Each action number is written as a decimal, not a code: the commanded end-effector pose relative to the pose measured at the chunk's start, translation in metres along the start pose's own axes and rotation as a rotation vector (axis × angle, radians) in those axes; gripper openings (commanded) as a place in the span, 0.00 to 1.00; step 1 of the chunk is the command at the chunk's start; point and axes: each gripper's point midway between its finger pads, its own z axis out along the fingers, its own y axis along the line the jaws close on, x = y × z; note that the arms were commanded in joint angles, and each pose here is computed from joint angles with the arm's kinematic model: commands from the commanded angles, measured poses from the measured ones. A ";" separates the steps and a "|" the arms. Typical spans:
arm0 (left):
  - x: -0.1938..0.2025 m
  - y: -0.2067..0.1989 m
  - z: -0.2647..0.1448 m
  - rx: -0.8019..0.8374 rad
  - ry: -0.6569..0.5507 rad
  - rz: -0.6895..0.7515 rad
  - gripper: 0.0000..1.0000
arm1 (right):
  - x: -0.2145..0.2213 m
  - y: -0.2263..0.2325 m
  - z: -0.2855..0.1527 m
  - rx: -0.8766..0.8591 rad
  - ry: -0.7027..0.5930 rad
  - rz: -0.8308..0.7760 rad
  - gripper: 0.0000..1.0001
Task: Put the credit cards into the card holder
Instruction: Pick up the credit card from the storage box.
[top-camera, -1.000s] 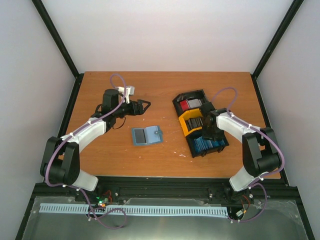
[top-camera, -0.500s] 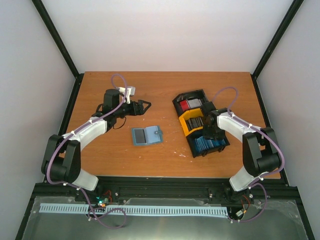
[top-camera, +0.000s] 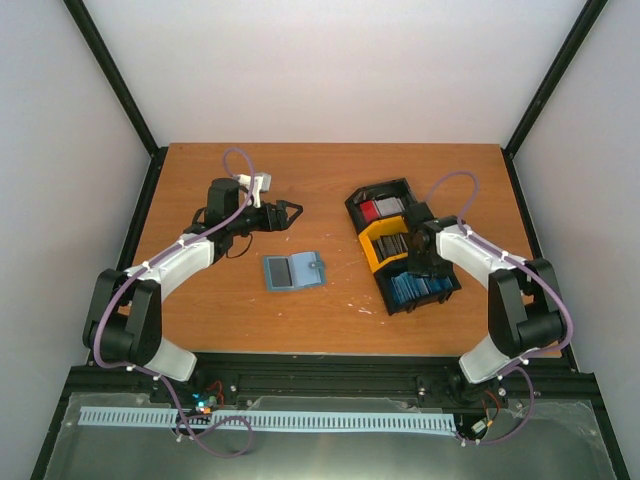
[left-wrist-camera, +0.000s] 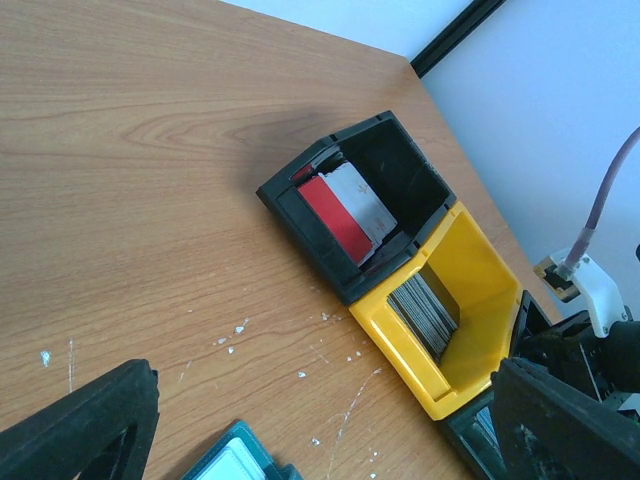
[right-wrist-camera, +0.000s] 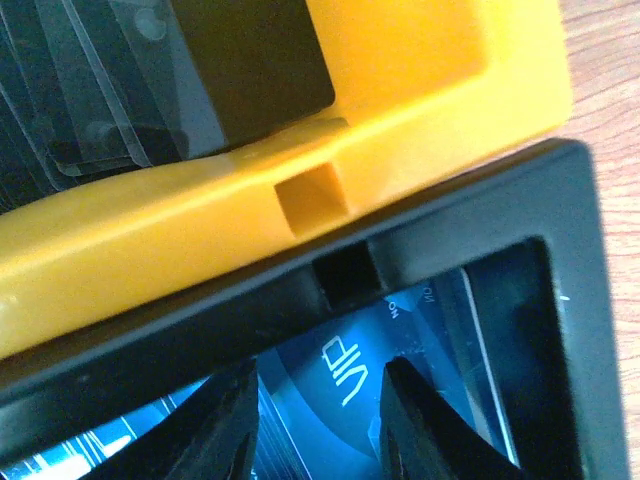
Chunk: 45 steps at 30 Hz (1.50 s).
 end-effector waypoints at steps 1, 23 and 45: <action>-0.019 -0.015 0.001 0.043 -0.036 0.040 0.92 | -0.007 -0.012 -0.011 0.037 -0.042 0.007 0.34; -0.017 -0.013 0.000 0.034 -0.042 0.028 0.92 | -0.006 -0.027 -0.004 0.165 -0.044 -0.016 0.14; -0.018 -0.013 0.001 0.032 -0.040 0.027 0.92 | -0.016 -0.035 0.001 0.260 -0.049 -0.016 0.20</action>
